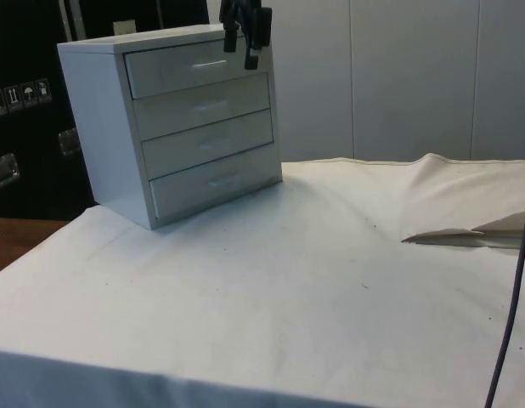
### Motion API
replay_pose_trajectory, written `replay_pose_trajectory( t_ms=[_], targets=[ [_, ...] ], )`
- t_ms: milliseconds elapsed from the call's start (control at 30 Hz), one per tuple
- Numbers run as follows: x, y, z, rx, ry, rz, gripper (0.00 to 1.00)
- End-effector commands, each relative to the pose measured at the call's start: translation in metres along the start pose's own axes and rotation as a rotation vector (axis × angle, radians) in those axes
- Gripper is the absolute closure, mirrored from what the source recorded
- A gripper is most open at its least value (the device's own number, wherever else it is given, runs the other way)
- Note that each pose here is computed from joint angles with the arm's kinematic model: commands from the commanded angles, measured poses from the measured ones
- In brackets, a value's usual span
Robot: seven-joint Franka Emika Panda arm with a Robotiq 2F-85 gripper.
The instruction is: Open the drawer, then close it.
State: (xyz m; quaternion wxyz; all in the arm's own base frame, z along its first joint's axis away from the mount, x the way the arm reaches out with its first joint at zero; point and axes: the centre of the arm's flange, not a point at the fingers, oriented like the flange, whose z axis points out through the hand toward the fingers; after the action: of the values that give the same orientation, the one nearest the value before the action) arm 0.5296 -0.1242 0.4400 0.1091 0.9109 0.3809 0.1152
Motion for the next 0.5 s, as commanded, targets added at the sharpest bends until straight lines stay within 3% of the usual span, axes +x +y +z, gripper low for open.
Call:
replay_pose_trajectory(
  t_ms=[0, 33, 67, 100, 300, 333, 367, 467],
  targets=[
    [-0.0002, 0.001, -0.0002, -0.019, 0.001, -0.01, 0.0],
    [0.0006, 0.001, -0.0002, -0.023, 0.002, -0.014, 0.0],
    [0.0003, 0.0001, 0.0, -0.006, 0.003, -0.009, 0.0],
    [0.0015, 0.0009, -0.0001, -0.032, 0.001, -0.023, 0.0],
    [0.0051, -0.0004, 0.001, -0.06, -0.013, -0.051, 0.0],
    [0.0046, -0.0017, 0.0, -0.04, -0.006, -0.046, 0.0],
    [0.0058, -0.0006, 0.0007, -0.065, -0.015, -0.055, 0.0],
    [0.0076, -0.0013, 0.0, -0.077, -0.02, -0.068, 0.0]
  ],
)
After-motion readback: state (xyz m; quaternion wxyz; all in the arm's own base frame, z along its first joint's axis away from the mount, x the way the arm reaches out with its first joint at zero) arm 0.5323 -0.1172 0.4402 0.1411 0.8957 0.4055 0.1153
